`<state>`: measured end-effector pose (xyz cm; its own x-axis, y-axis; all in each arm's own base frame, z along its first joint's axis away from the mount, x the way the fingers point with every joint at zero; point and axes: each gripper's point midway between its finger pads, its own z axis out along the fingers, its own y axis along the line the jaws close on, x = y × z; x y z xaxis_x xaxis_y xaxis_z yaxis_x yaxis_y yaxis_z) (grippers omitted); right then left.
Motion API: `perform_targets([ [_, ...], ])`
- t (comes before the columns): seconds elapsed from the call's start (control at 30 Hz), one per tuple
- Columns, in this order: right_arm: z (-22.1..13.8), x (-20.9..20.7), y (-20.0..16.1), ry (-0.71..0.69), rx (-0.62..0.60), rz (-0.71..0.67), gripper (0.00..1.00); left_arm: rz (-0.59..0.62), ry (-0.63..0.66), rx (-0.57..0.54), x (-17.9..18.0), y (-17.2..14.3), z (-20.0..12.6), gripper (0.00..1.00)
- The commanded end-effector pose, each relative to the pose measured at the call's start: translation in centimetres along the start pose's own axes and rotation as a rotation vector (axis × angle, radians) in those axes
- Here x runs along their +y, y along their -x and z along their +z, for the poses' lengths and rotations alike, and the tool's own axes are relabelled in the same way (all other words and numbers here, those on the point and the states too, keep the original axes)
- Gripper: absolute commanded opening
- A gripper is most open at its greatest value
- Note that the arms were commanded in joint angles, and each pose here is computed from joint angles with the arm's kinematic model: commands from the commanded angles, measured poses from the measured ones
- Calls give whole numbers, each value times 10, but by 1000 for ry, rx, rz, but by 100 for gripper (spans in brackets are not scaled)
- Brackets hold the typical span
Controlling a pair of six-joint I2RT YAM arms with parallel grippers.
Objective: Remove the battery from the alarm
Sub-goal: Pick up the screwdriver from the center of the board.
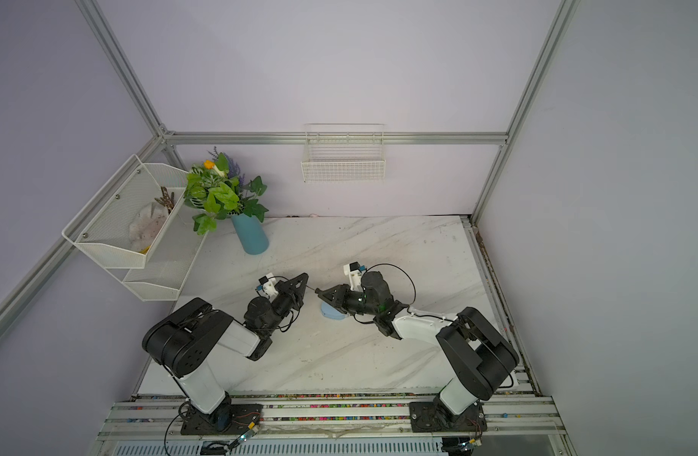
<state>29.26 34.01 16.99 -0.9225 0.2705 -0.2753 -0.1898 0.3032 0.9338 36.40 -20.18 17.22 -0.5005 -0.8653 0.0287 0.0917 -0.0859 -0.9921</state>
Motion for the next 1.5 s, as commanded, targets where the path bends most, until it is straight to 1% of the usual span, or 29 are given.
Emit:
perform_targets([
  [0.0,-5,48,15,170,-71,-82,23,33,72,78,24,-20,-8,0],
  [0.1,-9,54,16,199,-85,-89,32,32,75,80,25,-20,-8,0],
  [0.17,-11,58,18,216,-102,-94,34,32,76,80,26,-21,-8,0],
  [0.33,-12,62,19,227,-106,-101,35,30,76,87,26,-23,-7,0],
  [0.57,-6,57,18,217,-88,-91,34,29,76,100,27,-28,-4,0],
  [0.7,-6,58,18,220,-87,-91,28,27,81,104,30,-30,-3,0],
  [0.8,-7,58,19,217,-90,-96,21,28,81,108,30,-31,-3,0],
  [0.9,-8,57,19,207,-93,-103,11,30,83,109,30,-31,-4,0],
  [0.97,-10,53,19,179,-104,-114,2,33,83,106,30,-31,-5,0],
  [1.0,-13,57,21,171,-114,-129,0,36,85,107,31,-31,-5,0],
  [1.03,-16,58,21,150,-120,-147,0,38,84,107,30,-31,-6,3],
  [1.13,-25,54,25,60,-140,-202,0,50,66,124,24,-33,-4,49],
  [1.17,-31,53,27,27,-151,-220,0,60,52,130,19,-34,-3,63],
  [1.2,-37,53,30,-1,-166,-236,0,66,40,131,14,-34,-3,75],
  [1.23,-44,53,34,-33,-187,-261,0,73,28,131,10,-34,-3,85],
  [1.3,-61,52,43,-115,-240,-297,0,86,17,127,2,-33,-4,100],
  [1.37,-78,46,52,-214,-284,-333,0,104,23,122,-2,-31,-5,100],
  [1.47,-108,39,71,-408,-345,-414,0,140,51,125,-5,-29,-8,100],
])
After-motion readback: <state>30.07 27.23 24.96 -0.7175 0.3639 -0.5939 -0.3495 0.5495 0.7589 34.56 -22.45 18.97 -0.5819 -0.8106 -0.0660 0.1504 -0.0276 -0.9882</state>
